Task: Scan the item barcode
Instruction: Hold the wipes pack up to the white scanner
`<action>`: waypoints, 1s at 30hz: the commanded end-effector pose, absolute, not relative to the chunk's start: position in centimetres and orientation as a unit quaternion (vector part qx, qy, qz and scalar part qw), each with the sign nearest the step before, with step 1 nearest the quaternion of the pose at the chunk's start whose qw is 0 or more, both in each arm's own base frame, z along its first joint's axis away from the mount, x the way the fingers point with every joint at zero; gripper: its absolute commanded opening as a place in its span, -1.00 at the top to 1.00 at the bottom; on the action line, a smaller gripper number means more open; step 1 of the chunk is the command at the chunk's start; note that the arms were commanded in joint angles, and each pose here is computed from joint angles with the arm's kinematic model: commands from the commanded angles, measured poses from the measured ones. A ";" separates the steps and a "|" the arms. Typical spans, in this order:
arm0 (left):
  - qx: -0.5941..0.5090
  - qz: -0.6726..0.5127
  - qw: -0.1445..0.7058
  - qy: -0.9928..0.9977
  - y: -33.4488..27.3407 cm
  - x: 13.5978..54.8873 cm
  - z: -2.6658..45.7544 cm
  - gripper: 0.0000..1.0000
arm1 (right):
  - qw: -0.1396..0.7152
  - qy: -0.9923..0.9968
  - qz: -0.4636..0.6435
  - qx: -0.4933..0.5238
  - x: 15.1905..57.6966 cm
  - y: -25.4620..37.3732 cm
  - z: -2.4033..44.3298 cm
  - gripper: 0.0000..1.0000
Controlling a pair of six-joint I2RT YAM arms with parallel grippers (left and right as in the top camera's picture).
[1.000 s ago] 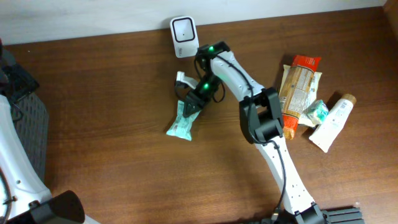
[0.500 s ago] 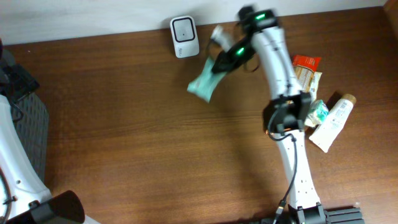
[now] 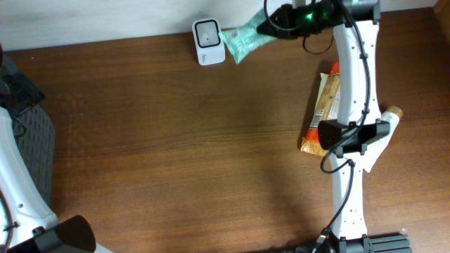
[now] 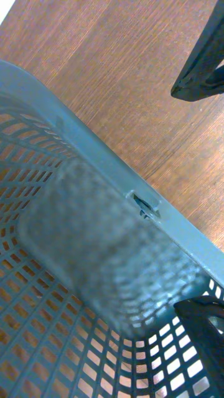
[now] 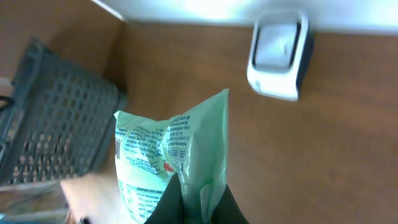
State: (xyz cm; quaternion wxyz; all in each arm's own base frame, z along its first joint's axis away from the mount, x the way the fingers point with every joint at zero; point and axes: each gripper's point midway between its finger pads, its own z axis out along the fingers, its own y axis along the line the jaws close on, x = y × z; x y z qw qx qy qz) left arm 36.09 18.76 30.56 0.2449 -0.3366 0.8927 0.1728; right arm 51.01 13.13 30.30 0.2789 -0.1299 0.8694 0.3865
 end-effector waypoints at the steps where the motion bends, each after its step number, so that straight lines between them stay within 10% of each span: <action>1: -0.340 0.176 0.251 0.889 18.9 36.0 31.0 -0.98 | 0.361 0.834 0.380 -0.171 48.0 14.5 38.3 0.92; 9: -0.340 0.176 0.251 0.889 18.9 36.0 31.0 -0.98 | 0.496 0.842 0.092 -0.189 54.7 17.4 37.7 0.92; 19: -0.340 0.176 0.251 0.889 18.9 36.0 31.0 -0.98 | 0.513 0.702 -0.262 -0.419 65.0 23.3 24.7 0.92; 30: -0.340 0.176 0.251 0.889 18.9 36.0 31.0 -0.98 | 0.556 0.646 -0.310 -0.423 66.3 23.7 21.9 0.92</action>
